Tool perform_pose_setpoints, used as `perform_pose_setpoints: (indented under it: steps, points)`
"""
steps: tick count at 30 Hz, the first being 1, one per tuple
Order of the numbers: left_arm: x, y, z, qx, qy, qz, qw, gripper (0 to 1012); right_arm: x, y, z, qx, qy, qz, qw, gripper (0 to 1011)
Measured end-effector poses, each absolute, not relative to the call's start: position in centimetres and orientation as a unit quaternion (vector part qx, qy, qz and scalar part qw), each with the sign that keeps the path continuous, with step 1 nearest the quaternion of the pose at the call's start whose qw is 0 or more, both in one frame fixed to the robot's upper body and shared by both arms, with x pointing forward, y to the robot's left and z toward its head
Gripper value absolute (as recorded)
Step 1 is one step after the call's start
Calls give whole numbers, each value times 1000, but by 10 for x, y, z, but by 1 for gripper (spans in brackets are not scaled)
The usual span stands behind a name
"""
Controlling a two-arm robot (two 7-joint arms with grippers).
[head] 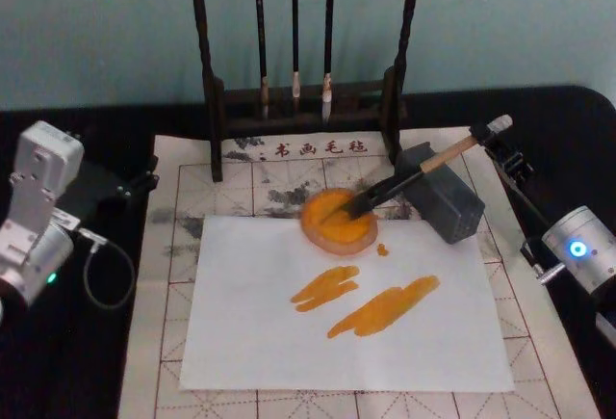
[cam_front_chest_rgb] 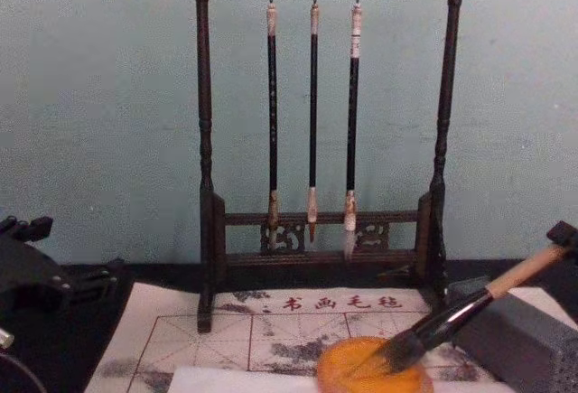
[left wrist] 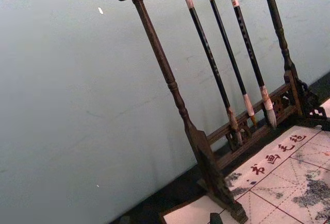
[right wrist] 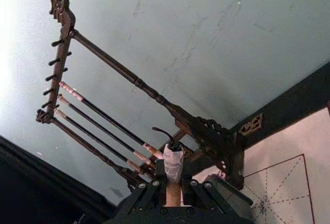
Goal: Pick up the brush from the inkstone, write on the paper, then place the brush back to its original position.
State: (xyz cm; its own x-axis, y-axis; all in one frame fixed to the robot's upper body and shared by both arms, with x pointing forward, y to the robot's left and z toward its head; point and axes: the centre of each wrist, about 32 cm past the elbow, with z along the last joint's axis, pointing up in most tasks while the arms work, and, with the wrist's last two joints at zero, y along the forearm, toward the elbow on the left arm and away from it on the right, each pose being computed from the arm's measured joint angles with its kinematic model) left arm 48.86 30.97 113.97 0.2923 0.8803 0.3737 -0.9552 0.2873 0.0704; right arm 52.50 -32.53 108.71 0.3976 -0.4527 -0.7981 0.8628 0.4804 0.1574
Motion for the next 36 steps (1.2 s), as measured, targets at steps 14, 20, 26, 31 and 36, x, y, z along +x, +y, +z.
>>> perform_pose_setpoints:
  steps: [14, 20, 26, 31, 36]
  points:
    - [489, 310, 1140, 142, -132, 580, 791, 1001, 526, -325, 1087, 290, 358, -424, 780, 183]
    - [489, 310, 1140, 141, -132, 580, 791, 1001, 526, -325, 1087, 290, 358, -423, 780, 183]
    - [489, 310, 1140, 141, -132, 580, 791, 1001, 525, -325, 1086, 290, 358, -423, 780, 183]
    - [489, 310, 1140, 142, -132, 580, 791, 1001, 525, -325, 1086, 290, 358, -423, 781, 183]
    - [489, 310, 1140, 142, -132, 580, 791, 1001, 525, -325, 1086, 290, 358, -423, 781, 231]
